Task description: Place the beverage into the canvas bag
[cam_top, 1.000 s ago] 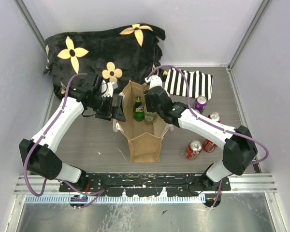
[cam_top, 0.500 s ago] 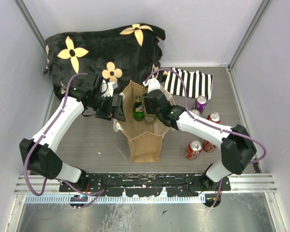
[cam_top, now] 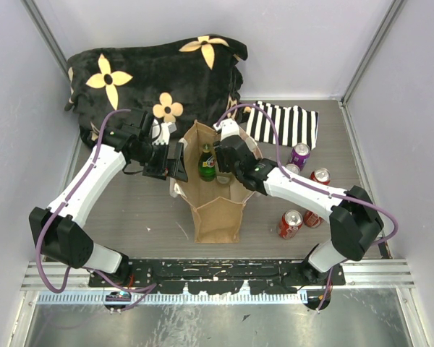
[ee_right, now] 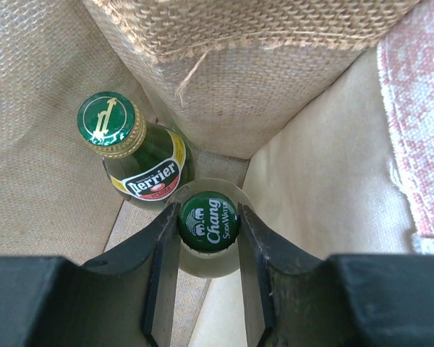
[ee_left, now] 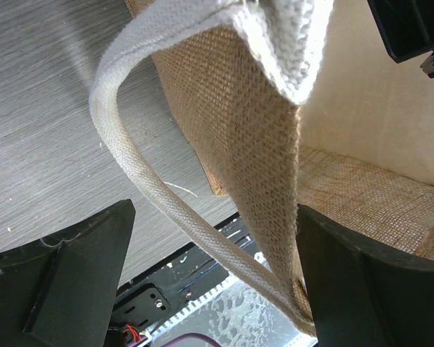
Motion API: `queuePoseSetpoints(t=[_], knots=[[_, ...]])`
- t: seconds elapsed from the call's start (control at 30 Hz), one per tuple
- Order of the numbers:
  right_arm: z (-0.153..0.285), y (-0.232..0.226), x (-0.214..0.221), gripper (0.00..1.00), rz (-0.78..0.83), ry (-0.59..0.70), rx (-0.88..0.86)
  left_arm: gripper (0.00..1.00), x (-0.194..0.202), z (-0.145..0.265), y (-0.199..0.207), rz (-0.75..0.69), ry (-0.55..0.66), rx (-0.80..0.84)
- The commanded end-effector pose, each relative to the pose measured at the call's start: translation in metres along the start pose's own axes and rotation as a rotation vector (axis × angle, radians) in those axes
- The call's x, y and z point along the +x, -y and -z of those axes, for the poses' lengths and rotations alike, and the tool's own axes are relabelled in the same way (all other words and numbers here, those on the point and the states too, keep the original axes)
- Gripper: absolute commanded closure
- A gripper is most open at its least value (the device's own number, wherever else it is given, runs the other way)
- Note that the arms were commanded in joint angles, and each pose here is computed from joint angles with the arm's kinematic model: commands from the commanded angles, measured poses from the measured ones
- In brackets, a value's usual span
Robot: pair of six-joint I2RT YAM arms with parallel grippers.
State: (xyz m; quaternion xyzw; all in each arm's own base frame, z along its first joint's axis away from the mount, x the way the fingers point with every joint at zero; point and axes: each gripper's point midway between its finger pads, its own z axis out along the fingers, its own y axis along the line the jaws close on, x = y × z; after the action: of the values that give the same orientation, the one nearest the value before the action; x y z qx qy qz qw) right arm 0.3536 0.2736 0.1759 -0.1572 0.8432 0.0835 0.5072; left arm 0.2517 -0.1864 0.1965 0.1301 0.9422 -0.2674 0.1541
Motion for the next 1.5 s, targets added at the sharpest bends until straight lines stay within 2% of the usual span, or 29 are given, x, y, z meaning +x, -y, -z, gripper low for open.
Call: queuePoseSetpoints(t=[0.0,0.47,0.87,1.23,1.47], knots=[[0.008,-0.003,-0.032,0.99,-0.051,0.095,-0.008,0.02,-0.009,0.005,0.008,-0.025,0.027,0.028],[0.026,0.000,-0.037,0.99,-0.069,0.089,-0.010,0.02,-0.010,0.002,0.008,-0.014,0.033,0.035],[0.040,0.011,-0.073,0.99,-0.093,0.193,0.060,0.02,-0.011,0.001,0.007,-0.016,0.038,0.032],[0.039,0.012,-0.090,0.99,-0.080,0.220,0.083,0.02,-0.010,0.002,0.016,-0.131,0.051,0.022],[0.032,0.009,-0.088,0.99,-0.077,0.204,0.080,0.02,-0.007,-0.003,0.008,-0.170,0.050,-0.015]])
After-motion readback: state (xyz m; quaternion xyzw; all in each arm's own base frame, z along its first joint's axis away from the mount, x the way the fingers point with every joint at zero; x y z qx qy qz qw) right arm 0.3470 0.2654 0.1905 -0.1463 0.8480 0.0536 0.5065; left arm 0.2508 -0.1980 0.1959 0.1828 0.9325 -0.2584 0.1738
